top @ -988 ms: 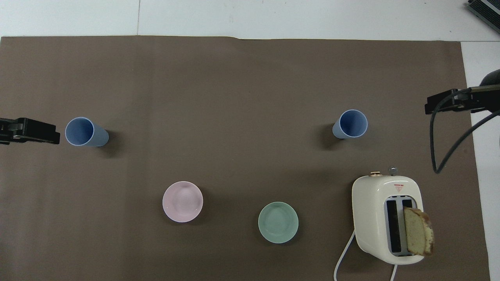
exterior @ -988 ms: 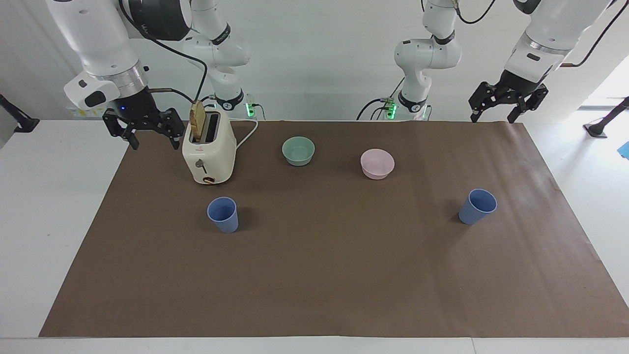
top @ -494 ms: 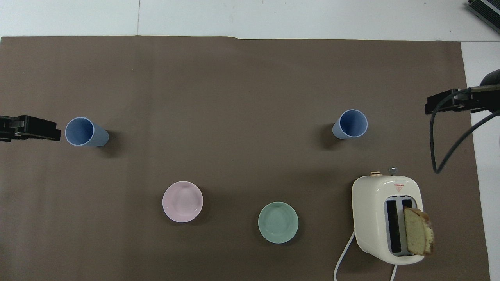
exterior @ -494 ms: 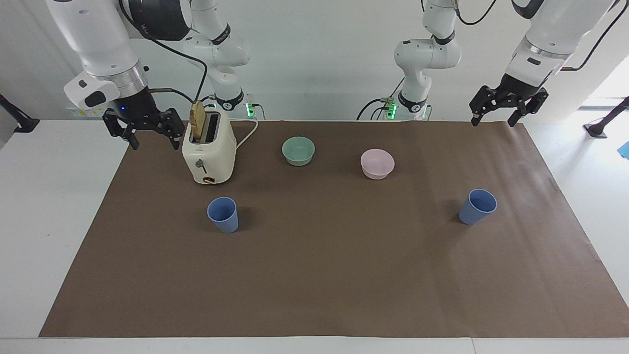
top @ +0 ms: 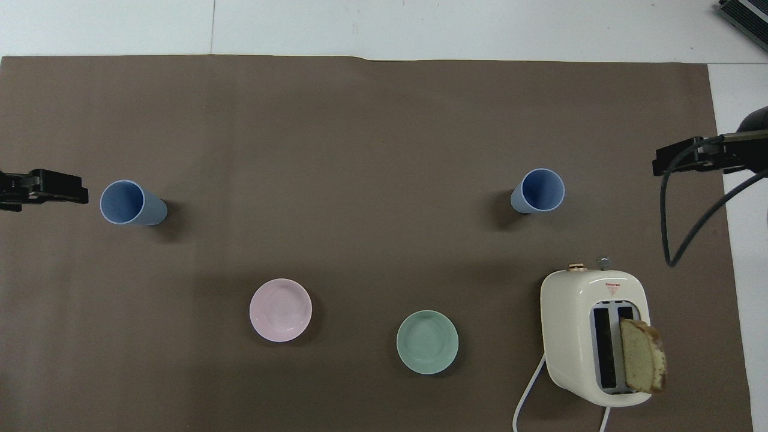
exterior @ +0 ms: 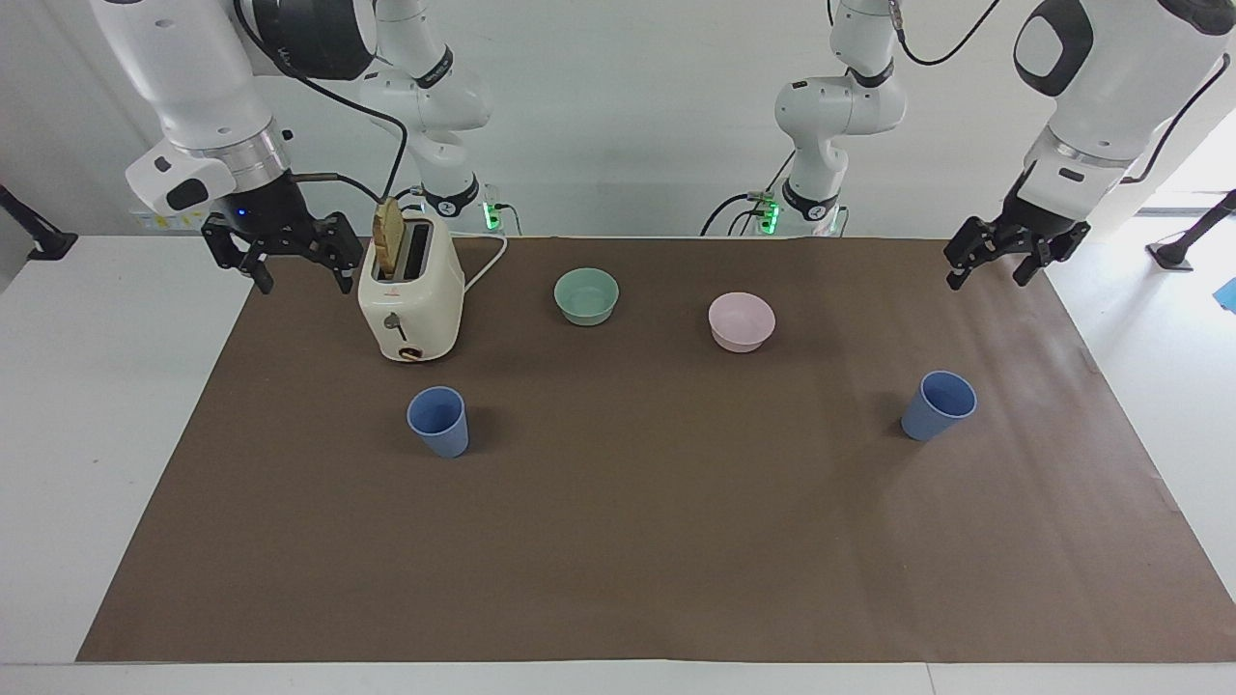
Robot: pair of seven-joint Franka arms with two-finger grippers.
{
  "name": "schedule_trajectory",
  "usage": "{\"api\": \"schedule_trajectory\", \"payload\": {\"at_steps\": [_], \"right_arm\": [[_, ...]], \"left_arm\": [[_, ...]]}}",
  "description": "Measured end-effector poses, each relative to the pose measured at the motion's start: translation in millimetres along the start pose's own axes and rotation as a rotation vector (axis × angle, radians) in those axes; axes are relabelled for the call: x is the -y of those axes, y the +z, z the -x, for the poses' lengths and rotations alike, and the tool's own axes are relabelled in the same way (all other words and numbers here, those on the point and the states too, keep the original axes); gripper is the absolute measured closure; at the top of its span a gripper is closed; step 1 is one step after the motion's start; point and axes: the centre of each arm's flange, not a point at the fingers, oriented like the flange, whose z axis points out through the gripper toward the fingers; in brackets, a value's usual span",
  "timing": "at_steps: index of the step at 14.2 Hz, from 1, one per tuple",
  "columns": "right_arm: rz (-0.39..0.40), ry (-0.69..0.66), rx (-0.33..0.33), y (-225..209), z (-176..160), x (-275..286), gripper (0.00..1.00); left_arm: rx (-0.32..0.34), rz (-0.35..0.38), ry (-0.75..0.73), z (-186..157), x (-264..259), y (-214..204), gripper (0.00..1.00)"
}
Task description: Stack blue cups with both arms
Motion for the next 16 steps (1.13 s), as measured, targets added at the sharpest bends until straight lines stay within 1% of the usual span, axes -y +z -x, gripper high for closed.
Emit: {"api": "schedule_trajectory", "payload": {"at_steps": [3, 5, 8, 11, 14, 16], "right_arm": [[0.000, 0.000, 0.000, 0, 0, 0, 0.00], [0.000, 0.000, 0.000, 0, 0, 0, 0.00], [0.000, 0.000, 0.000, 0, 0, 0, 0.00], [0.000, 0.000, 0.000, 0, 0, 0, 0.00], [0.000, 0.000, 0.000, 0, 0, 0, 0.00], [0.000, 0.000, 0.000, 0, 0, 0, 0.00]], "left_arm": [[0.010, -0.005, -0.065, -11, 36, 46, 0.00], [0.015, -0.005, -0.090, -21, 50, 78, 0.00], [0.023, 0.020, -0.123, -29, 59, 125, 0.00], [0.026, 0.026, -0.129, -24, 57, 166, 0.00], [0.041, 0.025, -0.131, -19, 58, 192, 0.00], [0.043, 0.024, -0.132, -20, 58, 198, 0.02]]}}
